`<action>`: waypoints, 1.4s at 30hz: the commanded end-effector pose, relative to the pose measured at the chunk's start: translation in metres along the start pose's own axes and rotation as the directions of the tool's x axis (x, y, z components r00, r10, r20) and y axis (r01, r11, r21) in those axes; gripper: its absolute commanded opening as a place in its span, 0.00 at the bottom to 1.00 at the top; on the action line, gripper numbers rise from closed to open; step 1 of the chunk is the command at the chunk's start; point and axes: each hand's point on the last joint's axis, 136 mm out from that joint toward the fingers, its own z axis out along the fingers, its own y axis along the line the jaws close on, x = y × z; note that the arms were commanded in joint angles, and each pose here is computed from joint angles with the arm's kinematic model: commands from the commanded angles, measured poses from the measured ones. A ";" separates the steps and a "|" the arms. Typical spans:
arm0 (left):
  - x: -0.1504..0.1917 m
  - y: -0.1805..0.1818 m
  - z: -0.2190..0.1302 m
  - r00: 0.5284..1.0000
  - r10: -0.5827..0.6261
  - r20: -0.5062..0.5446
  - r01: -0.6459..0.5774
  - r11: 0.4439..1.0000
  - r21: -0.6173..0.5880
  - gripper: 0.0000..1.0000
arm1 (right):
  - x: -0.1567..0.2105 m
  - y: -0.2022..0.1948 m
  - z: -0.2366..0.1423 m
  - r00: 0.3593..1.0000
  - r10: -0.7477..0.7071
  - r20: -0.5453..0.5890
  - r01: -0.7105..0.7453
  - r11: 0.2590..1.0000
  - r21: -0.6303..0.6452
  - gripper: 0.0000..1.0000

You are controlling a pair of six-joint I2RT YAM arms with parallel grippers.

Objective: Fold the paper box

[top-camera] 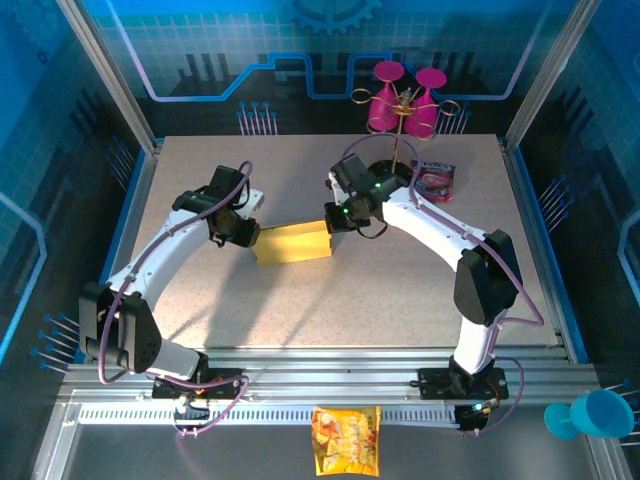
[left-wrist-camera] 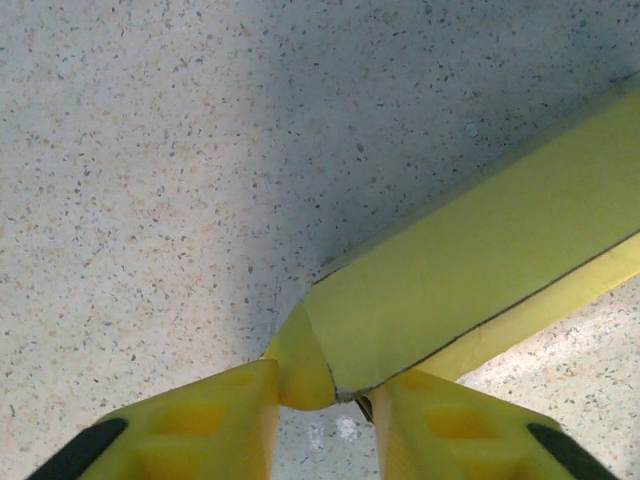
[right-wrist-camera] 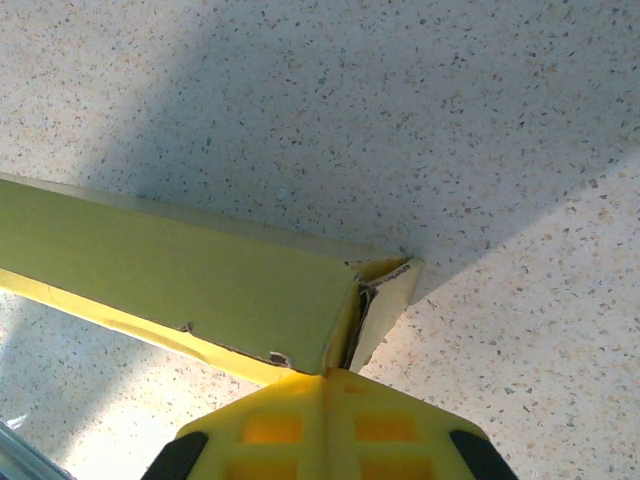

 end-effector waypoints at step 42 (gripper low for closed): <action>0.002 -0.033 -0.020 0.944 -0.226 -0.241 0.263 0.955 0.136 0.00 | -0.007 0.007 0.004 0.996 0.029 -0.085 -0.032 0.999 -0.034 0.00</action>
